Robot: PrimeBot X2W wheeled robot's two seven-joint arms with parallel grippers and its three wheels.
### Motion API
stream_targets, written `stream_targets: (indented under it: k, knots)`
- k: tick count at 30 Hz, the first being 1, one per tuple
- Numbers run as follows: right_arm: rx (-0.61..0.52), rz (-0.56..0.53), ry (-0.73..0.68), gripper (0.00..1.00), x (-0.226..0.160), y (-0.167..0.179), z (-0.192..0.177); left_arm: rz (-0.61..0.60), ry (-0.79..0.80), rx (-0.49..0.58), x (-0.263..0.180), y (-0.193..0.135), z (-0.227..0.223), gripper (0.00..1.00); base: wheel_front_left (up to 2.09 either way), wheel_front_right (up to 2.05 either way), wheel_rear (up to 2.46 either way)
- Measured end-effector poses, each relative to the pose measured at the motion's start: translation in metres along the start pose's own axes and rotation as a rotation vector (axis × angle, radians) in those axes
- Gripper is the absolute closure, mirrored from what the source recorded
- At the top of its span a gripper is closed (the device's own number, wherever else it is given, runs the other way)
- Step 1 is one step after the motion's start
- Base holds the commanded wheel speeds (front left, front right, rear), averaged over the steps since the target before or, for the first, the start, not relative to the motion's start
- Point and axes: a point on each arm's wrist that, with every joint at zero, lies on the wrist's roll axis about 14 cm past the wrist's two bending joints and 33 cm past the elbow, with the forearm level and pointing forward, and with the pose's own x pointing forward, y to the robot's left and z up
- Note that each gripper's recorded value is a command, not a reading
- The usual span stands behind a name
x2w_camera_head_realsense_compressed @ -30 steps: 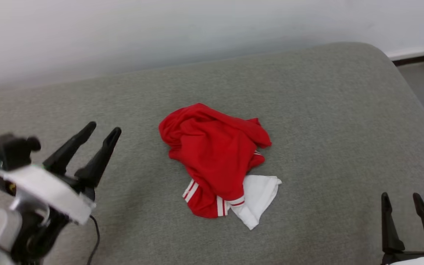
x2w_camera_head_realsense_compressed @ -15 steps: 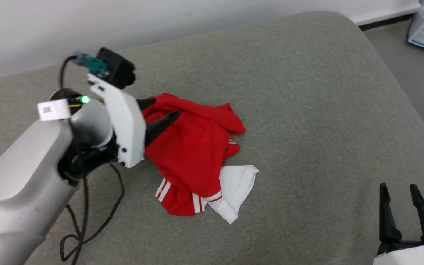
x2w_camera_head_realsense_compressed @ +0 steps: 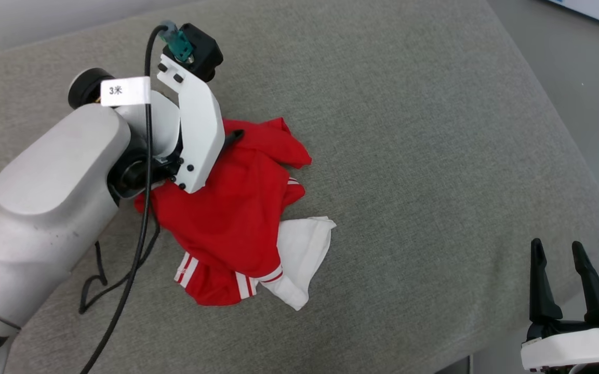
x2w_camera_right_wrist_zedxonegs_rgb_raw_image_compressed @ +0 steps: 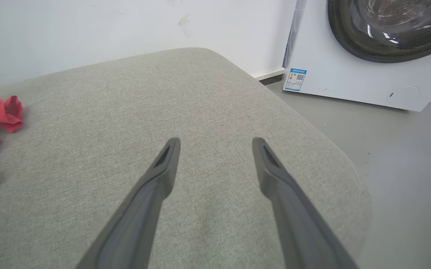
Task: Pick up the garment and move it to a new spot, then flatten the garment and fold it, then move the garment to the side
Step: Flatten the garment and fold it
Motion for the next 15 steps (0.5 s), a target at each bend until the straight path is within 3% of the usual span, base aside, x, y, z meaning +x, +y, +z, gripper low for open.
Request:
stream_targets:
  k: [10, 11, 13, 15]
  knots:
    - [0.012, -0.05, 0.05, 0.0, -0.002, -0.011, -0.013, -0.1, 0.181, 0.022, 0.032, -0.015, -0.047, 0.0, 0.0, 0.0, 0.0]
    - [0.013, -0.048, 0.052, 0.0, -0.002, -0.011, -0.014, -0.087, 0.203, 0.026, 0.031, -0.011, -0.052, 0.18, 0.0, 0.0, 0.0]
    - [0.019, -0.046, 0.048, 0.0, 0.0, -0.009, -0.013, -0.064, 0.211, 0.054, 0.03, -0.003, -0.054, 1.0, 0.0, 0.0, 0.0]
    - [0.023, -0.043, 0.037, 0.0, 0.002, -0.008, -0.01, -0.055, 0.178, 0.054, 0.03, 0.0, -0.047, 1.0, 0.0, 0.0, 0.0]
